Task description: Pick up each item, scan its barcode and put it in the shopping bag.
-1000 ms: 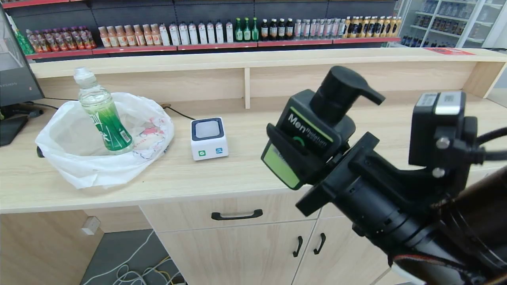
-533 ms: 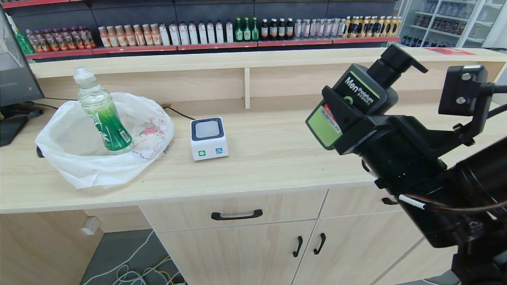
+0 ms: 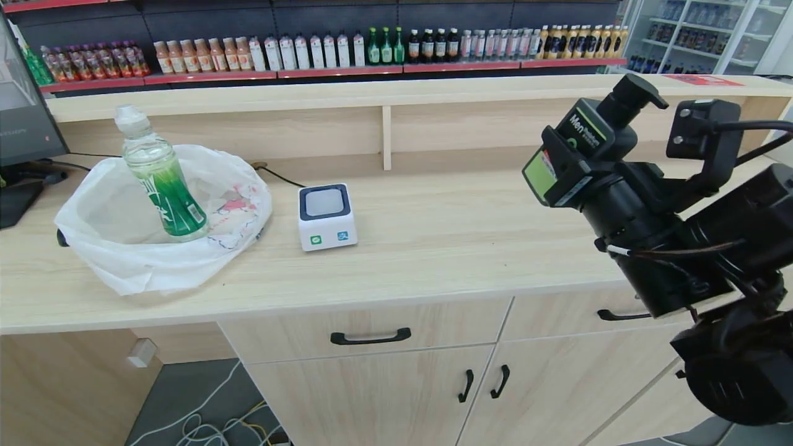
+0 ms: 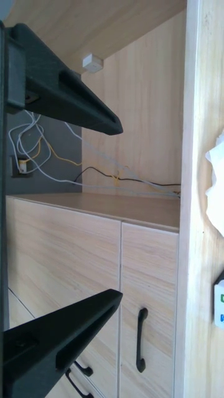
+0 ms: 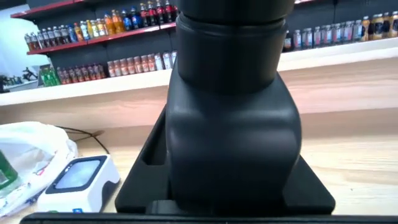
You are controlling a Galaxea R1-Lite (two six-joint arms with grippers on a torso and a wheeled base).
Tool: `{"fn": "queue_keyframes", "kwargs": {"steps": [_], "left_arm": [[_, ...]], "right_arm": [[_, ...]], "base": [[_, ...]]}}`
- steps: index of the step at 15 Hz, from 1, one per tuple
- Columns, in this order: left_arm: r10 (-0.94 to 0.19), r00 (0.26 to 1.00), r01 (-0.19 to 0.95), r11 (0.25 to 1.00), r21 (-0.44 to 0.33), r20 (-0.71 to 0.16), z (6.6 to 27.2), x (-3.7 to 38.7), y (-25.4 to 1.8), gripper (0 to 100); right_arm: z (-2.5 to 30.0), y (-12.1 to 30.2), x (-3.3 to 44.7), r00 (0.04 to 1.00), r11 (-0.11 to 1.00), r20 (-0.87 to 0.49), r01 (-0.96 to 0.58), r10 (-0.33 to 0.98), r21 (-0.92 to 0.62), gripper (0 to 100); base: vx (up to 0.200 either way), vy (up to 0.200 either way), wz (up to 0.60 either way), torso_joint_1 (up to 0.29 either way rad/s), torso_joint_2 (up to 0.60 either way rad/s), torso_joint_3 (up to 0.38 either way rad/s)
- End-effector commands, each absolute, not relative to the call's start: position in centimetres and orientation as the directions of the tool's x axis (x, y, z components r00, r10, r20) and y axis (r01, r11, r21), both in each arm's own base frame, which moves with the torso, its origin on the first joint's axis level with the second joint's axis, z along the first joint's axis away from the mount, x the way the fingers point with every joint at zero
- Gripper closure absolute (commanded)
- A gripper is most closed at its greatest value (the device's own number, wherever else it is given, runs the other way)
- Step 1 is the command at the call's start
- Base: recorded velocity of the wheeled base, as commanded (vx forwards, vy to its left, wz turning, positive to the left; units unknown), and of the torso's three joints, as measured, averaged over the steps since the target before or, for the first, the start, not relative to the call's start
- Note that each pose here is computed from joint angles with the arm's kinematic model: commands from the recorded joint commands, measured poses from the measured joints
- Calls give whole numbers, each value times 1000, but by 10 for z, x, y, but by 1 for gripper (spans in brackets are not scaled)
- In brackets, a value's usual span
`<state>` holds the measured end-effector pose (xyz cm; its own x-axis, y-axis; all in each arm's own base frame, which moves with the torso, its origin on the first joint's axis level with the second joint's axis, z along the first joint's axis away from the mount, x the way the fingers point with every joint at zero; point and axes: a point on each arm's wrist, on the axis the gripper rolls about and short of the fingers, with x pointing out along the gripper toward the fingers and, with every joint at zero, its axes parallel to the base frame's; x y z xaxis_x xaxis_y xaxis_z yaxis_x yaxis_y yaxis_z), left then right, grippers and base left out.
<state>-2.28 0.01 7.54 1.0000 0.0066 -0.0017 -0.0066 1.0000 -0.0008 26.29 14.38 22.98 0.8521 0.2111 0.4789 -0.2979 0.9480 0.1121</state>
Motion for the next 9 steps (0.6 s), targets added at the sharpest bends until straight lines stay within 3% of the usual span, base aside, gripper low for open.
{"fn": "queue_keyframes", "kwargs": {"steps": [1,6,9], "left_arm": [[8,1000,-8,1000,-15,0,75,-23,0,0],[8,1000,-8,1000,-15,0,75,-23,0,0],[8,1000,-8,1000,-15,0,75,-23,0,0]], "right_arm": [[219,147,284,861,953,462,-285,210,99,100],[211,153,292,870,950,444,-292,217,107,100],[216,150,287,864,949,456,-295,216,109,100]], "base": [[0,0,0,0,0,0],[0,0,0,0,0,0],[0,200,0,-6,-4,2]]}}
